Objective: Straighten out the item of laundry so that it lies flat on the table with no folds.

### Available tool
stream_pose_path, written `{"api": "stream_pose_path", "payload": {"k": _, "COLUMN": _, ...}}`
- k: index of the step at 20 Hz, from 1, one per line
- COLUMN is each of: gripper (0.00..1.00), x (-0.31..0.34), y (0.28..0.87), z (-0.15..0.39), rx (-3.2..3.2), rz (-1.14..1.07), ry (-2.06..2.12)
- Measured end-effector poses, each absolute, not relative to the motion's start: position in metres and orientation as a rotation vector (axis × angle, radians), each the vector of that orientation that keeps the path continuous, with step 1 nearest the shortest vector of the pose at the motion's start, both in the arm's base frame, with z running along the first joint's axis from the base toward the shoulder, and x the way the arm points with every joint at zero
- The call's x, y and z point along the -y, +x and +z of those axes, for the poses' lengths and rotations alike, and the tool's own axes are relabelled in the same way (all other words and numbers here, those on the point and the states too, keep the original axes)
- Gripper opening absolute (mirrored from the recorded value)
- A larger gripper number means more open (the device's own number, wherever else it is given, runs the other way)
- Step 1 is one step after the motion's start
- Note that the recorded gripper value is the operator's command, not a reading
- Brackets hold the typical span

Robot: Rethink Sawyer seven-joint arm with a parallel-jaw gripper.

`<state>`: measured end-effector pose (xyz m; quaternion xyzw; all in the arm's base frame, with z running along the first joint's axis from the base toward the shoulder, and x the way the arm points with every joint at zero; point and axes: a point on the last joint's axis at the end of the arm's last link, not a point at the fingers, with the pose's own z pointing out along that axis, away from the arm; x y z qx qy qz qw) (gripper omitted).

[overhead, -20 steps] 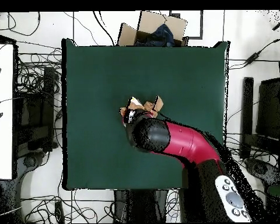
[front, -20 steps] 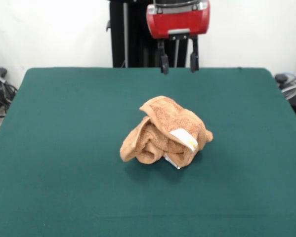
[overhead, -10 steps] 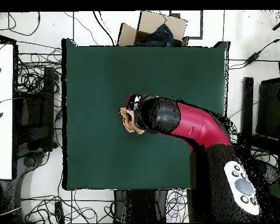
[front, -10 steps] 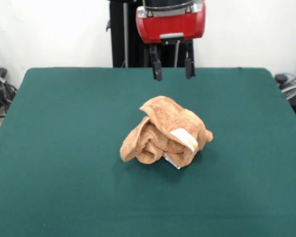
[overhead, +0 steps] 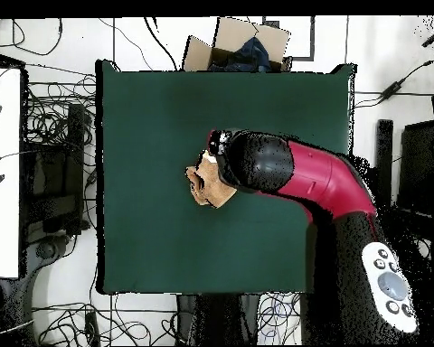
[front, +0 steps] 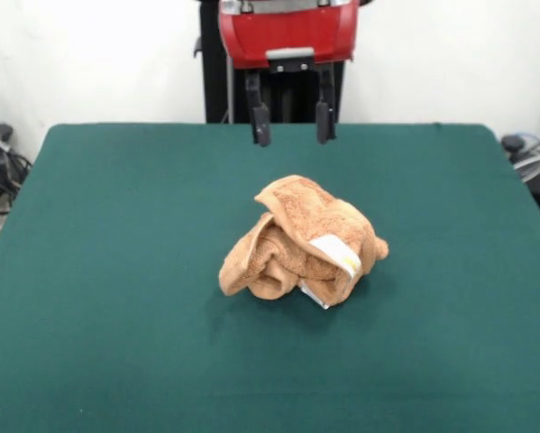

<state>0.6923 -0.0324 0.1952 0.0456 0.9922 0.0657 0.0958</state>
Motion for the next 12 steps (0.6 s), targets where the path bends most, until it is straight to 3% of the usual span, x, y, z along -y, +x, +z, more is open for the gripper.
{"api": "stream_pose_path", "payload": {"k": 12, "gripper": 1.00, "x": 0.090, "y": 0.694, "z": 0.171, "rx": -2.900, "rz": 0.126, "ry": 0.186}}
